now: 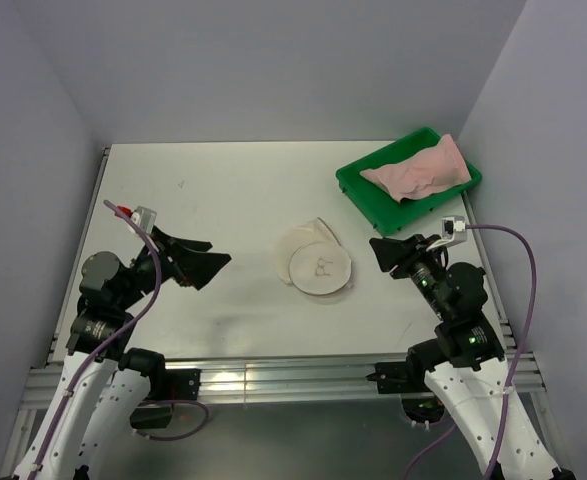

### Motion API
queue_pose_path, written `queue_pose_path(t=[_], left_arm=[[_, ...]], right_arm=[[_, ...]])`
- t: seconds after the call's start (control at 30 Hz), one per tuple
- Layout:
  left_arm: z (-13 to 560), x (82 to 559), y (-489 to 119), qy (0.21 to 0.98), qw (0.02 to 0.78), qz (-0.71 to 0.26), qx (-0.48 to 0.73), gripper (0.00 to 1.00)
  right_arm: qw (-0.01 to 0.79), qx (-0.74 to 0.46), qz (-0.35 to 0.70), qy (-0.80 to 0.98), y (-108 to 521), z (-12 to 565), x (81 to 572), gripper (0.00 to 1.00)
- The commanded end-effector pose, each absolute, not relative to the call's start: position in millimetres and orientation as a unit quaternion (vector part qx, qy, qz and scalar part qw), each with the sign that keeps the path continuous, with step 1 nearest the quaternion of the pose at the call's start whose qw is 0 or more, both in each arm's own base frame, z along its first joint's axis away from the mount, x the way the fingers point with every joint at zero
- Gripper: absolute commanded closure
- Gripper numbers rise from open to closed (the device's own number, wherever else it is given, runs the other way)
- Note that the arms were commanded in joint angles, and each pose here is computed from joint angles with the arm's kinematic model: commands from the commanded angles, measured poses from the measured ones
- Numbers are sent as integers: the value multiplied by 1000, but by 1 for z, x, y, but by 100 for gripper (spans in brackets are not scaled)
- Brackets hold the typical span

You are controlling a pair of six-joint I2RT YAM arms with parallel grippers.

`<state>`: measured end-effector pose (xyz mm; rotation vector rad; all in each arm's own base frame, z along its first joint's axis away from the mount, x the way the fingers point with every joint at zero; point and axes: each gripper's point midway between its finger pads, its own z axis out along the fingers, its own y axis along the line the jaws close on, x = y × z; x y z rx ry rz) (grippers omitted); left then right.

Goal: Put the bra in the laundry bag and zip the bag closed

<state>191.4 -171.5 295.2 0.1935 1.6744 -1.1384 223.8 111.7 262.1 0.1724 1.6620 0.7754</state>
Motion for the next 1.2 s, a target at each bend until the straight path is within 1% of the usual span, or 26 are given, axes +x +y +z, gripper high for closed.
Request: queue_pose_path(t=[0.0,0.3,0.37,0.43,0.47,0.5,0.53,0.57,0.6,0.63,0.7,0.73,0.77,0.8,0.83,0.9,0.93,1.03,1.1,1.17], left_arm=[[321,188,-172,675,546,-487,93,1],[317,189,-177,668,531,-515,78,1],[317,190,-182,665,519,-532,73,1],[304,196,-187,679,499,-536,61,1],[298,195,-193,685,486,-540,62,2],[287,202,-196,696,479,-532,45,7],[282,204,-200,702,475,-530,40,9],[274,197,-212,708,459,-535,47,13],[269,205,-213,715,466,-521,29,18],[259,208,-219,726,458,-512,24,26],[249,203,-237,739,443,-507,27,34],[236,214,-239,754,447,-482,5,39],[231,206,-252,759,437,-483,15,40],[222,210,-260,766,431,-476,11,42],[218,216,-263,770,440,-463,-2,45],[212,207,-282,773,425,-471,14,46],[201,217,-288,781,430,-453,5,48],[183,224,-306,795,422,-436,10,51],[167,233,-313,807,417,-419,10,51],[165,242,-320,805,422,-416,9,50]], right_arm=[[628,72,342,695,109,289,220,53],[622,75,343,699,110,282,221,53],[621,75,347,699,111,282,221,53],[615,78,348,704,113,274,224,55],[614,79,349,703,113,273,225,56],[609,79,351,707,114,269,226,56],[606,79,351,709,115,267,227,57],[604,79,353,710,116,265,227,58],[601,81,352,713,117,262,228,58],[599,80,353,715,117,261,229,58],[597,79,352,717,117,259,229,59],[596,79,352,718,118,258,229,59],[594,79,352,719,118,256,229,59],[594,80,352,719,118,255,229,59],[593,80,352,720,118,254,229,59],[589,80,355,721,120,250,229,60],[588,79,358,721,121,250,229,60],[579,75,366,724,125,244,228,60],[578,74,365,726,124,241,227,60],[578,75,366,725,124,239,226,60]])
